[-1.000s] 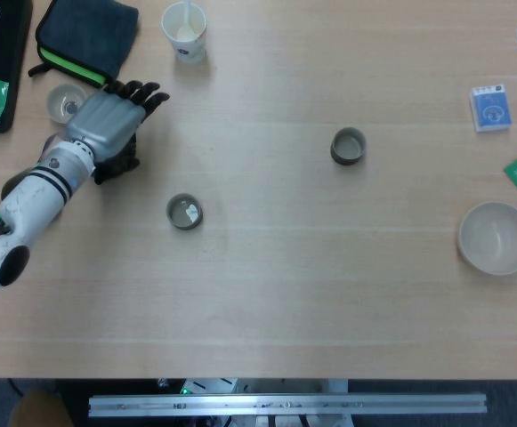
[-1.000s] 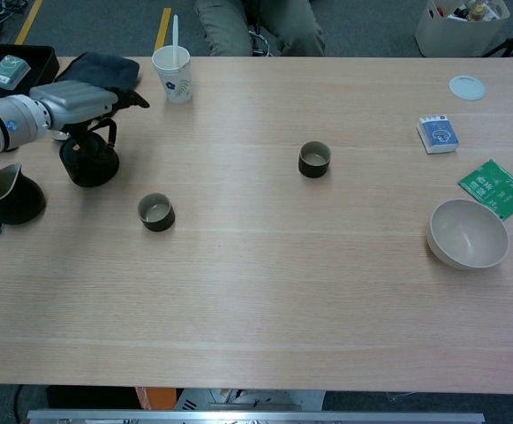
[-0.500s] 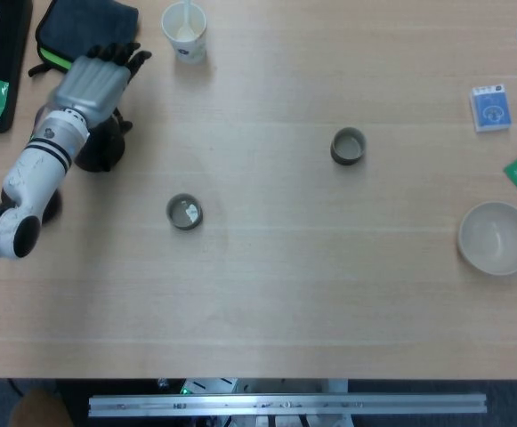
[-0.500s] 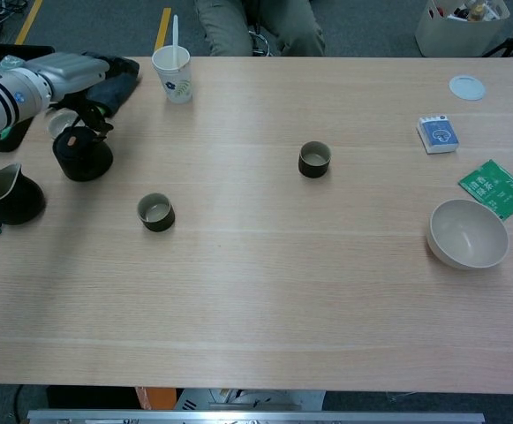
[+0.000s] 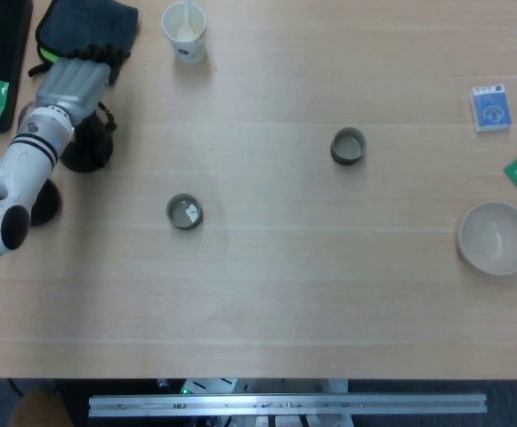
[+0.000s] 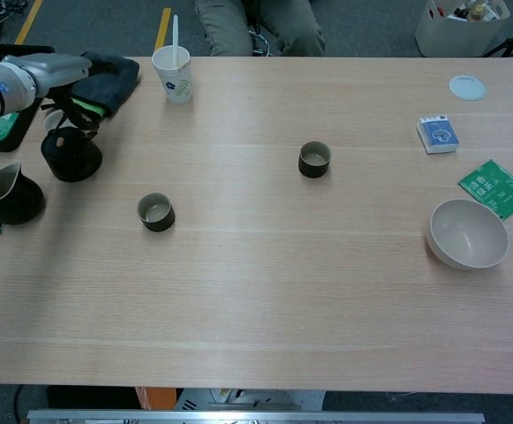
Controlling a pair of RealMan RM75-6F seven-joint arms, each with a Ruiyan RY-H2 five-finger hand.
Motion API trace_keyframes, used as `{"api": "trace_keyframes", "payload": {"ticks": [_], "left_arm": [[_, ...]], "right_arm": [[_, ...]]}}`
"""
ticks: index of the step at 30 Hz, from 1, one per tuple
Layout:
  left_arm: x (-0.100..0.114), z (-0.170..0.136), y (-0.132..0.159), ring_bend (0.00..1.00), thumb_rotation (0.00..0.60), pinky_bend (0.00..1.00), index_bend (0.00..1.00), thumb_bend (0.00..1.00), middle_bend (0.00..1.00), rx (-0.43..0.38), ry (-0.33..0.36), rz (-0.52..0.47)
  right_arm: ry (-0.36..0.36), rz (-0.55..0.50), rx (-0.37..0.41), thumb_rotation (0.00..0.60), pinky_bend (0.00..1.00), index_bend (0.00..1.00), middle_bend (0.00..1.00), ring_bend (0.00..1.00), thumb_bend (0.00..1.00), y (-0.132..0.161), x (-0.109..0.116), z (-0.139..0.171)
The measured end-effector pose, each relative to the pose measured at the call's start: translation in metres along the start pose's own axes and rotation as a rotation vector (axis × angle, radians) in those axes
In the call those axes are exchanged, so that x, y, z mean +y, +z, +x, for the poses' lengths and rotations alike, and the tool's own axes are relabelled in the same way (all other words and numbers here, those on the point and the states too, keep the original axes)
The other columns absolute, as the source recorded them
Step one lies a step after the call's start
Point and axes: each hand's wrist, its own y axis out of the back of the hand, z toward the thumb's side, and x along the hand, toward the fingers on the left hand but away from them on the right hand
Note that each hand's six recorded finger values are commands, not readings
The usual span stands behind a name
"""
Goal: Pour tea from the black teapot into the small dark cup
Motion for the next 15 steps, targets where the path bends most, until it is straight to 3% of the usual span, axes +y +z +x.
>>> {"api": "trace_keyframes", "payload": {"ticks": [5,12,15], "left_arm": [[0.001,-0.015,-0.001,0.01,0.600,0.10,0.00,0.24,0.08,-0.022,-0.025,0.038],[0.006,-0.026,-0.006,0.02,0.600,0.10,0.00,0.24,0.11,-0.046,0.047,0.151],[0.005,-0.030,-0.008,0.03,0.600,0.10,0.04,0.24,0.13,-0.057,0.057,0.148]], "right_arm": [[0.000,-0.001,0.000,0.600,0.31,0.26,0.29,0.21,0.21,0.000,0.000,0.001],[-0.003,0.000,0.006,0.600,0.31,0.26,0.29,0.21,0.21,0.002,0.001,0.002],[-0.004,0.000,0.009,0.600,0.31,0.26,0.29,0.21,0.21,0.003,0.002,0.002]]}}
